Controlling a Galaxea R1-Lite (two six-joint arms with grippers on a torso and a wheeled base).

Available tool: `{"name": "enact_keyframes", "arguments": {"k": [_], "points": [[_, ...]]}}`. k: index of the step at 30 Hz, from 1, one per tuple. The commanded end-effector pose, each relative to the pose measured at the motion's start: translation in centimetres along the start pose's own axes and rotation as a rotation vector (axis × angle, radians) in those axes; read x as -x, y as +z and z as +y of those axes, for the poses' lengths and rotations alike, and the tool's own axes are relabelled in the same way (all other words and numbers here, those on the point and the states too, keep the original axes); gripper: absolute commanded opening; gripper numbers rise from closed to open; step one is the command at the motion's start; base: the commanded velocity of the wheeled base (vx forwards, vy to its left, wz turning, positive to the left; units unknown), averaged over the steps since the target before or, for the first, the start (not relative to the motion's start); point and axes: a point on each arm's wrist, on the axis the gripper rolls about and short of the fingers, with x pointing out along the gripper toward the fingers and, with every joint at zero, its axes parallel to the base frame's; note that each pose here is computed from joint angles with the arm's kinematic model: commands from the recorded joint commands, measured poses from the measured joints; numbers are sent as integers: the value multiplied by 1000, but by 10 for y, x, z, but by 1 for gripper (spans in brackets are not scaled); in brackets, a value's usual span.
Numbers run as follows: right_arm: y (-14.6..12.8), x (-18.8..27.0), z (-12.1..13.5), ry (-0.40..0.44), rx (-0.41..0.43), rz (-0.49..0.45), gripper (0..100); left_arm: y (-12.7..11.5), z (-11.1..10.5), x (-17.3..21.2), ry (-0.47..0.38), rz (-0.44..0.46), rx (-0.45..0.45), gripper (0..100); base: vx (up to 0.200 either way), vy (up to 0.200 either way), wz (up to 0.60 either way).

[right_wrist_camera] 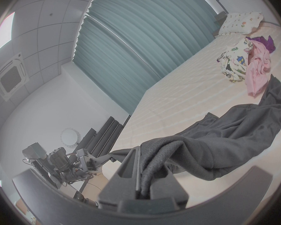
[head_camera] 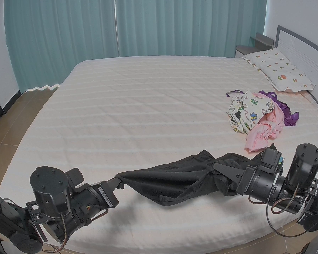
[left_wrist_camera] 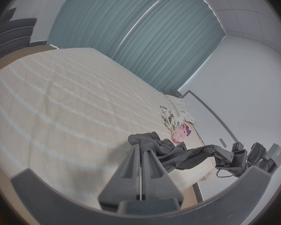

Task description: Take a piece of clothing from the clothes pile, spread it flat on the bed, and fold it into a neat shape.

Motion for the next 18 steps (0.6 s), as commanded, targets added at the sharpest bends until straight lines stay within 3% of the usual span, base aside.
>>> {"name": "enact_keyframes", "arguments": {"k": [1,9,11,18], "points": [[4,14,8,41,23,-22,0,4,-5,7,-26,-16,-3,0,-200,0,0],[16,49,27,181,37,-71,0,23,-24,37,-106,-39,1,0,-200,0,0],[22,58,32,211,40,-104,0,29,-28,41,-126,-65,10,0,0,0,0],[67,112,71,462,124,-320,0,83,-66,71,-227,-183,19,0,0,0,0]]}}
